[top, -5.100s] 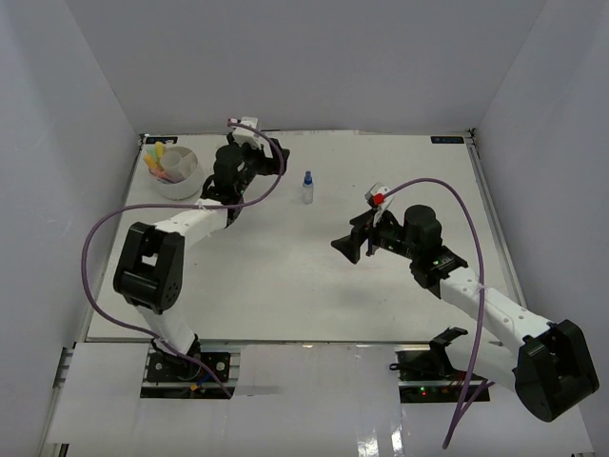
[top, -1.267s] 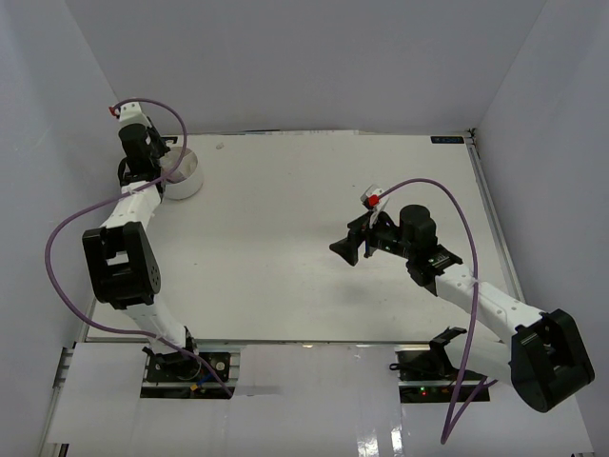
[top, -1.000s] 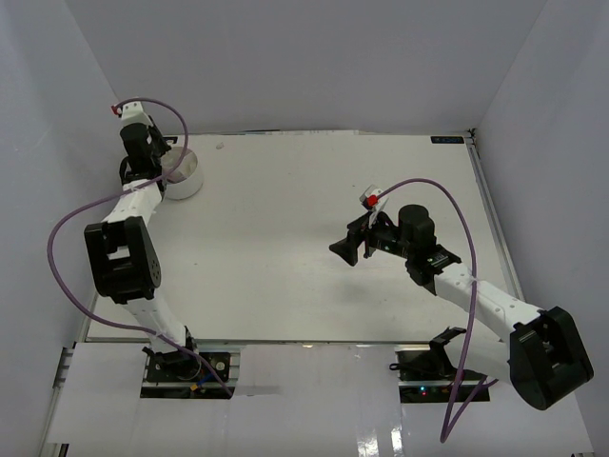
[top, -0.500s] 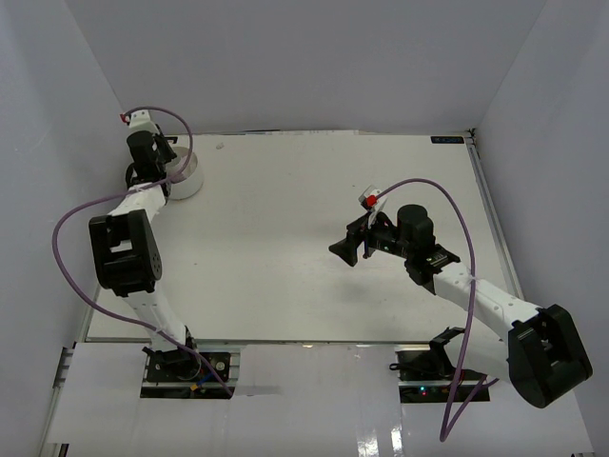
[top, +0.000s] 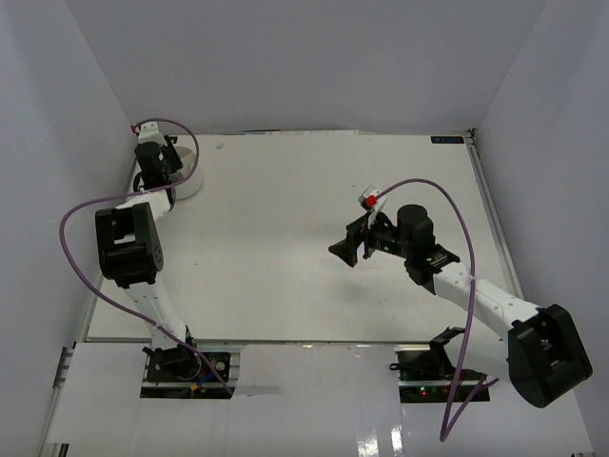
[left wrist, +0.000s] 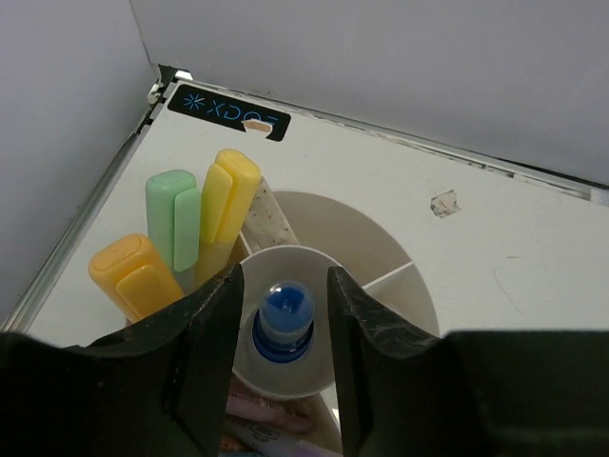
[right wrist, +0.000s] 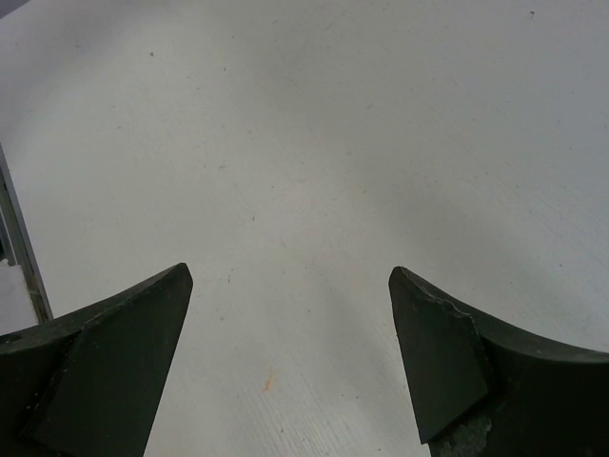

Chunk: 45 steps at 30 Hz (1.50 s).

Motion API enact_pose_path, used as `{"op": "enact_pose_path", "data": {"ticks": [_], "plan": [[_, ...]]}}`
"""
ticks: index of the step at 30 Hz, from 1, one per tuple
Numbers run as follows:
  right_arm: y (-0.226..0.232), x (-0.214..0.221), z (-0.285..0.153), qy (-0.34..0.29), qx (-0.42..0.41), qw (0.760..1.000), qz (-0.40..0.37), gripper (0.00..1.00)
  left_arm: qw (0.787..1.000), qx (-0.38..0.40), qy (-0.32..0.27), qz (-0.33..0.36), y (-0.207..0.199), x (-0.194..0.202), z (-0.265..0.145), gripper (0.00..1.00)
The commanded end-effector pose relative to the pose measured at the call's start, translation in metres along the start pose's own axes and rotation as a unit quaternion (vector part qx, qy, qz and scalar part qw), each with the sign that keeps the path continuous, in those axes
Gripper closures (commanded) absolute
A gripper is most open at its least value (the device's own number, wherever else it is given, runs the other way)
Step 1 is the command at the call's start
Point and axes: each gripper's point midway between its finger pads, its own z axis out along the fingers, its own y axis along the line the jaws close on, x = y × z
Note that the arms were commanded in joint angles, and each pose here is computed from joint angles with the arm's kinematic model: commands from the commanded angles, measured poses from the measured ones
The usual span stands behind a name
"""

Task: Sort the stationery into containers
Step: Place the stationery in the storage box, then reset both arms

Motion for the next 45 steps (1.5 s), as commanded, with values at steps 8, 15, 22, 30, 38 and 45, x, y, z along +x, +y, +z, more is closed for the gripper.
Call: {"op": "enact_pose_path", "data": {"ticks": [8, 15, 22, 30, 38, 45], "plan": [[0.004, -0.025, -0.003, -0.031, -0.01, 0.999, -0.026, 0.1, 0.999, 0.003, -0.036, -0.001, -0.002, -0.038, -0.014, 0.17], [-0.008, -0.062, -0.021, -0.059, 0.056, 0.996, -0.036, 0.1, 0.999, 0.007, -0.03, -0.037, -0.01, -0.093, -0.059, 0.02], [-0.036, -0.103, -0.074, -0.1, 0.208, 0.972, -0.032, 0.1, 0.997, 0.047, 0.007, -0.063, -0.023, -0.121, -0.173, 0.02], [-0.045, -0.128, -0.157, -0.172, 0.342, 0.923, -0.024, 0.1, 0.989, 0.143, -0.007, -0.047, -0.062, -0.134, -0.317, 0.02], [-0.038, -0.101, -0.198, -0.183, 0.377, 0.907, -0.028, 0.1, 0.986, 0.158, -0.031, -0.048, -0.057, -0.105, -0.397, 0.02], [-0.037, -0.079, -0.201, -0.192, 0.377, 0.906, -0.029, 0.1, 0.989, 0.134, -0.01, -0.07, -0.044, -0.072, -0.406, 0.02]]}}
